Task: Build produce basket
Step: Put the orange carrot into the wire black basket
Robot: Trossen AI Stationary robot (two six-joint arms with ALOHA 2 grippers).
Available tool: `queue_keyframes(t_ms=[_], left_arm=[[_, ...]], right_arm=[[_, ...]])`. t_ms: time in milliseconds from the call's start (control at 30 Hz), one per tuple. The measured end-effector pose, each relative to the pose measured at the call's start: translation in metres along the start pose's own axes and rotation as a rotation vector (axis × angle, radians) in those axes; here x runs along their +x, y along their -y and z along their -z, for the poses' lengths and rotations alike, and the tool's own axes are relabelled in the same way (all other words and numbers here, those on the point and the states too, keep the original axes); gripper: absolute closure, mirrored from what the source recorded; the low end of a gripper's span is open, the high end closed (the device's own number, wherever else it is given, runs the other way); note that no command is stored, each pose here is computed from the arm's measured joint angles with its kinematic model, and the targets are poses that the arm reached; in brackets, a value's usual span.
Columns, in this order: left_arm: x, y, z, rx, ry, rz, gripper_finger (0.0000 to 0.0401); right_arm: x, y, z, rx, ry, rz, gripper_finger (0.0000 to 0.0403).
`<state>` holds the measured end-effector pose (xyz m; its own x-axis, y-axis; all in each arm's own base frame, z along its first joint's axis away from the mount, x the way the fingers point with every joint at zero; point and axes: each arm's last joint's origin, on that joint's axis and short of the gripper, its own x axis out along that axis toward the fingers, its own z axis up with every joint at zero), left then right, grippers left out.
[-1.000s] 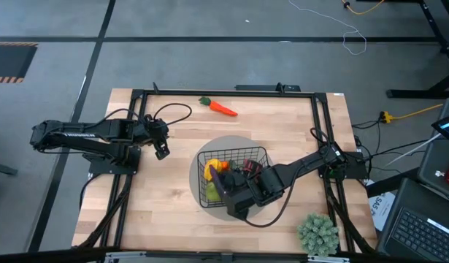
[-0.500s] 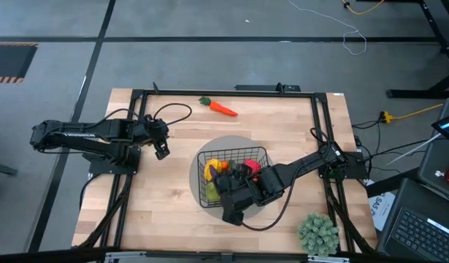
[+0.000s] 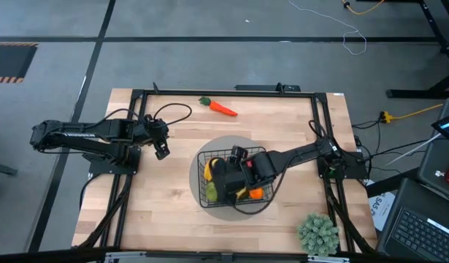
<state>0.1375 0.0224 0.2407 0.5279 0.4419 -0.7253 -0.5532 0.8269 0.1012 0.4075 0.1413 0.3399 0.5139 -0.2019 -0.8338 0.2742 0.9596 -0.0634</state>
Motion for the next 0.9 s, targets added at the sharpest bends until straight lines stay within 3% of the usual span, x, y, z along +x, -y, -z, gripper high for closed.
queue_keyframes(t_ms=[300,900], left_arm=[[0.000,0.000,0.000,0.000,0.000,0.000,0.0360],[0.000,0.000,0.000,0.000,-0.001,0.000,0.0360]], right_arm=[[0.015,0.048,-0.010,0.006,-0.090,0.161,0.0195],[0.040,0.155,-0.041,0.177,-0.044,0.499,0.0195]])
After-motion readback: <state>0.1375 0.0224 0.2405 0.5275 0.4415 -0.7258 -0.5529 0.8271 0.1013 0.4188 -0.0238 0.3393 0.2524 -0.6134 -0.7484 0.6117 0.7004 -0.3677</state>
